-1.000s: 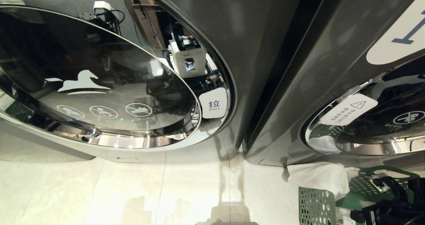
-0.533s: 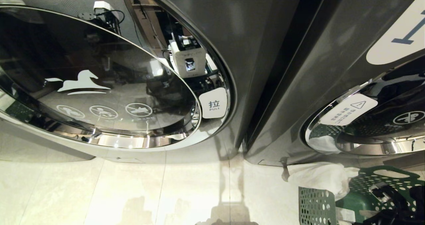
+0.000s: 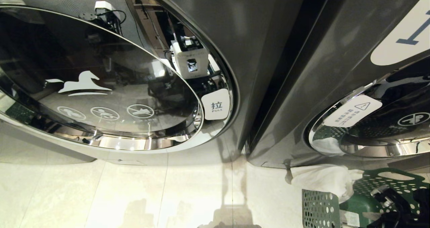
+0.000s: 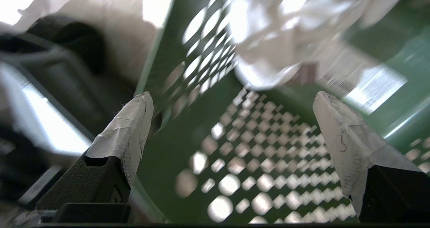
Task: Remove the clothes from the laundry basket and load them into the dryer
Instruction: Take the clothes out of the basket
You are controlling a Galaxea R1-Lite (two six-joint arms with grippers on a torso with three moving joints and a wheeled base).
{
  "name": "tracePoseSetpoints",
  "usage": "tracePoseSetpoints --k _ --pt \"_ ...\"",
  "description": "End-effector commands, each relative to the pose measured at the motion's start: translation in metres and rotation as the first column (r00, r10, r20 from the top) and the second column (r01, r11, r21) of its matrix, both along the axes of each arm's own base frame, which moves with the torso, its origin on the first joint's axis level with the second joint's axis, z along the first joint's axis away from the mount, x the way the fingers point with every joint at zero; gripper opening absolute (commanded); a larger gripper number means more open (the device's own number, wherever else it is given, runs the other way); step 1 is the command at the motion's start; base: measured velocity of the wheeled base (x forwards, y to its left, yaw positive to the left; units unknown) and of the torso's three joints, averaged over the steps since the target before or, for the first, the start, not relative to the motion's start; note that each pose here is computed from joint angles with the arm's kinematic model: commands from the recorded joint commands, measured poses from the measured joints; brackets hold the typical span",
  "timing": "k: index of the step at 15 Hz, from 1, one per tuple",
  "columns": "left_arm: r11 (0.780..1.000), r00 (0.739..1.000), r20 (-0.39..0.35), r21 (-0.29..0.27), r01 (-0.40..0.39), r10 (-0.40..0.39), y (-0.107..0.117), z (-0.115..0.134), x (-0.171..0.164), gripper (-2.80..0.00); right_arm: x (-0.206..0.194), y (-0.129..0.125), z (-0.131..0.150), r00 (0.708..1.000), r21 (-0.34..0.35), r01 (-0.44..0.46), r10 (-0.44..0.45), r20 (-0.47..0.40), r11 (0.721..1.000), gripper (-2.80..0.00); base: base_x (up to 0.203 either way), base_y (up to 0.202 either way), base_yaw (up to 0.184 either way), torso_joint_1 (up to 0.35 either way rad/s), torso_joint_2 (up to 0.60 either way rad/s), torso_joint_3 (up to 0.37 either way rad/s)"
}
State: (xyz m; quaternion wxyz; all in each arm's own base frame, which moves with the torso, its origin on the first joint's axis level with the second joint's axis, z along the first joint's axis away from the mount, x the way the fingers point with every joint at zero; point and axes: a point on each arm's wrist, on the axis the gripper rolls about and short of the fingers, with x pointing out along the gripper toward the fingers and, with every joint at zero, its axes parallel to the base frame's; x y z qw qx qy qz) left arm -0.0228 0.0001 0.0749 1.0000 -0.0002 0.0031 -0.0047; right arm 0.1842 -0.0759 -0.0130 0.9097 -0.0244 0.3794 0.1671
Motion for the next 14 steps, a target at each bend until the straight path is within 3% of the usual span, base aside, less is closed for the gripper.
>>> tracePoseSetpoints --k 1,5,10,14 --pt "1.000 1.000 0.001 0.000 0.000 0.000 0.000 0.000 0.000 -2.80 0.015 -0.007 -0.003 0.999 -0.015 -0.004 0.004 0.035 1.000 0.00 0.000 0.000 0.000 0.000 0.00 0.000" --pt "1.000 1.000 0.000 0.000 0.000 0.000 0.000 0.000 0.000 -2.80 0.057 -0.029 -0.013 0.993 -0.048 0.010 -0.005 0.114 0.999 0.00 0.000 0.000 0.000 0.000 0.00 0.000" --pt "1.000 1.000 0.000 -0.001 0.000 0.000 0.000 0.000 0.000 -2.80 0.076 -0.040 -0.016 0.985 -0.058 0.011 -0.001 0.170 0.998 0.00 0.000 0.000 0.000 0.000 0.00 0.000" --pt "1.000 1.000 0.000 0.000 0.000 0.000 0.000 0.000 0.000 -2.80 0.074 -0.039 -0.019 0.984 -0.026 -0.015 0.019 0.180 1.000 0.00 0.000 0.000 0.000 0.000 0.00 0.000"
